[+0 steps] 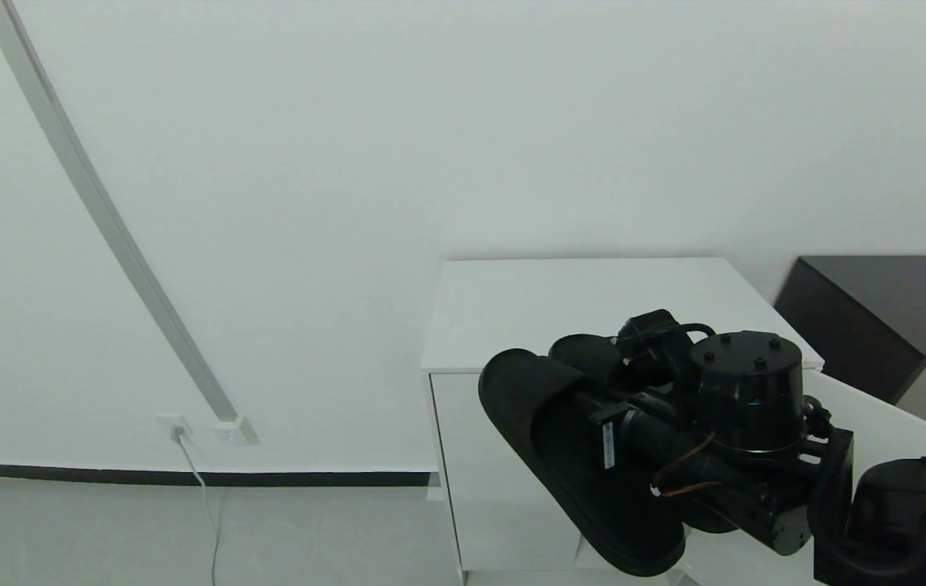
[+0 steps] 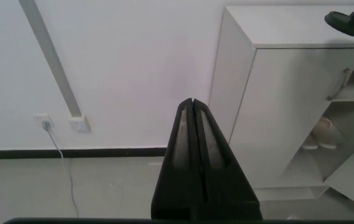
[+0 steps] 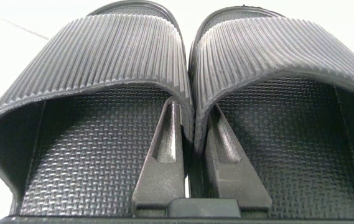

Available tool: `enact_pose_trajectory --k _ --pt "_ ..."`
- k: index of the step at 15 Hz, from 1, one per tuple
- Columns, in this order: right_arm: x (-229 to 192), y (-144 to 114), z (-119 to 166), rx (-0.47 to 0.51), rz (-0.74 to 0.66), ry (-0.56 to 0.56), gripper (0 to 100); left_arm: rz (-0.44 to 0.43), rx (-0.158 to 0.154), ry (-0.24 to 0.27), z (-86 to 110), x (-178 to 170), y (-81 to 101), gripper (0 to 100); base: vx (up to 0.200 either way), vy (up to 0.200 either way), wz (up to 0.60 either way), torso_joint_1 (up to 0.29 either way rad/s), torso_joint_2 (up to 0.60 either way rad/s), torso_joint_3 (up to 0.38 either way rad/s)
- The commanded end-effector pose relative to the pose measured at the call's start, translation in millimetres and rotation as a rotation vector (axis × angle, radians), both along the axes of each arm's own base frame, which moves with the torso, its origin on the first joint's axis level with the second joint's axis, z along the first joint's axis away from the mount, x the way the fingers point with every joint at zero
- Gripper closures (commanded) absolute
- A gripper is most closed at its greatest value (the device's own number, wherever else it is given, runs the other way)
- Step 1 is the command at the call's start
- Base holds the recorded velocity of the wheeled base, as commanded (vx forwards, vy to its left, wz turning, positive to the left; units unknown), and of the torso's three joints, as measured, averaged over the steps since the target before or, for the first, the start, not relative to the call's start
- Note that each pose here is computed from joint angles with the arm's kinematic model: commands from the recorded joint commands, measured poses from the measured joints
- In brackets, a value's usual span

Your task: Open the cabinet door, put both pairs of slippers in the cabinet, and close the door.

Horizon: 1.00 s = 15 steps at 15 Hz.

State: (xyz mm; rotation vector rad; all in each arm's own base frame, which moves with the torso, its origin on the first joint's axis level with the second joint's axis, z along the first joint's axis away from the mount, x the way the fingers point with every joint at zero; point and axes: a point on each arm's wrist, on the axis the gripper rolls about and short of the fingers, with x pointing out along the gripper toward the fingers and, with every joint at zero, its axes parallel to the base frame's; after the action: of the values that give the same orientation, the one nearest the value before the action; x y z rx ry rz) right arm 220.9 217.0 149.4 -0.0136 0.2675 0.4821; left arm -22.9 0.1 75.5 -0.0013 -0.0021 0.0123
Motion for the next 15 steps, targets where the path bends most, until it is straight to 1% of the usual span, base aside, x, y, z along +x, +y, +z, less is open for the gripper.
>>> enact_pose_trajectory --k 1,15 --pt "-0.5 1.0 -0.4 0.000 0.004 0.001 100 0.000 0.000 0.001 0.1 0.1 0.1 100 0.000 -0.200 0.00 -0.007 0.00 0.002" --pt "-1.7 -1.0 -2.4 0.009 0.002 -0.008 100 -0.006 0.001 0.002 -0.1 0.1 -0.1 100 0.000 -0.200 0.00 0.001 0.00 0.001"
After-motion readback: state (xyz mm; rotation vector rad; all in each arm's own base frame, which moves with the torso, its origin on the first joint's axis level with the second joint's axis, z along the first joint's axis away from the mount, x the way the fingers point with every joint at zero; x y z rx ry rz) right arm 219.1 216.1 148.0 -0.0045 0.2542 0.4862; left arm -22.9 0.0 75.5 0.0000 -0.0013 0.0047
